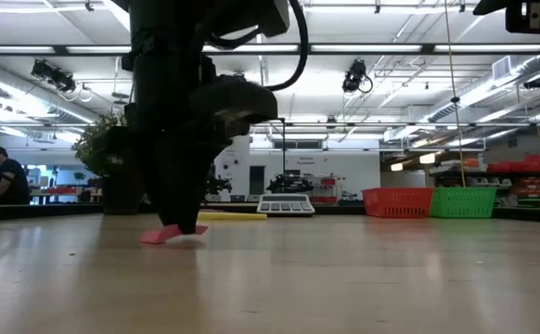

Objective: Sort crayons/erasers/pens/pencils in bins
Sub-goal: Put the pink eraser into the orange bin

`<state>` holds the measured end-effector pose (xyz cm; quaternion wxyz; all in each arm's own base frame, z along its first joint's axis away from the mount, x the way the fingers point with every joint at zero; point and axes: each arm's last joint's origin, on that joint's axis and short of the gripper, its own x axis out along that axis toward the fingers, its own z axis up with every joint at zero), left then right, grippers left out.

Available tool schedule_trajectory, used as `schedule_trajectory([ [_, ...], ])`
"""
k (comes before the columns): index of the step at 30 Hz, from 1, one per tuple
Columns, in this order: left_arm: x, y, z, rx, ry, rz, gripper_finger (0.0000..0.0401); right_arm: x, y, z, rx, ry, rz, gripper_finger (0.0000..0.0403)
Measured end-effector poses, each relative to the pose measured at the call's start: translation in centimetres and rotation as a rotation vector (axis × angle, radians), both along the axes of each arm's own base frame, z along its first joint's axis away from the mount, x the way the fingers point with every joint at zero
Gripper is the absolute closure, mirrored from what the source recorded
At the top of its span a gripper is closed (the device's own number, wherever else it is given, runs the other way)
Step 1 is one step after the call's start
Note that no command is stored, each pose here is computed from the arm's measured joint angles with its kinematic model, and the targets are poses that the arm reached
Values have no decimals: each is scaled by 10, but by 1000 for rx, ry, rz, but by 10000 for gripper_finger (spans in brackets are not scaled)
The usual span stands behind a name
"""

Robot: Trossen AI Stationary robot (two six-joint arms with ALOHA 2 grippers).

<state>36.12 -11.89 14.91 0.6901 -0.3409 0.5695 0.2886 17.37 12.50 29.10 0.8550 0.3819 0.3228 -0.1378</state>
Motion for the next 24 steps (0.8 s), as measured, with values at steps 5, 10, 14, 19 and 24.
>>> schedule_trajectory([
  [5,0,0,10,-11,-38,-10,325,0,0,0,-1,0,1,274],
  [10,-2,3,29,-14,-90,-46,318,0,0,0,-15,-1,12,274],
  [14,-6,5,44,-20,-128,-58,324,0,0,0,-19,2,15,274],
  [19,-13,7,64,-34,-168,-97,327,0,0,0,-19,1,15,274],
  [24,-26,4,87,-67,-195,-222,318,0,0,0,-22,-2,10,274],
])
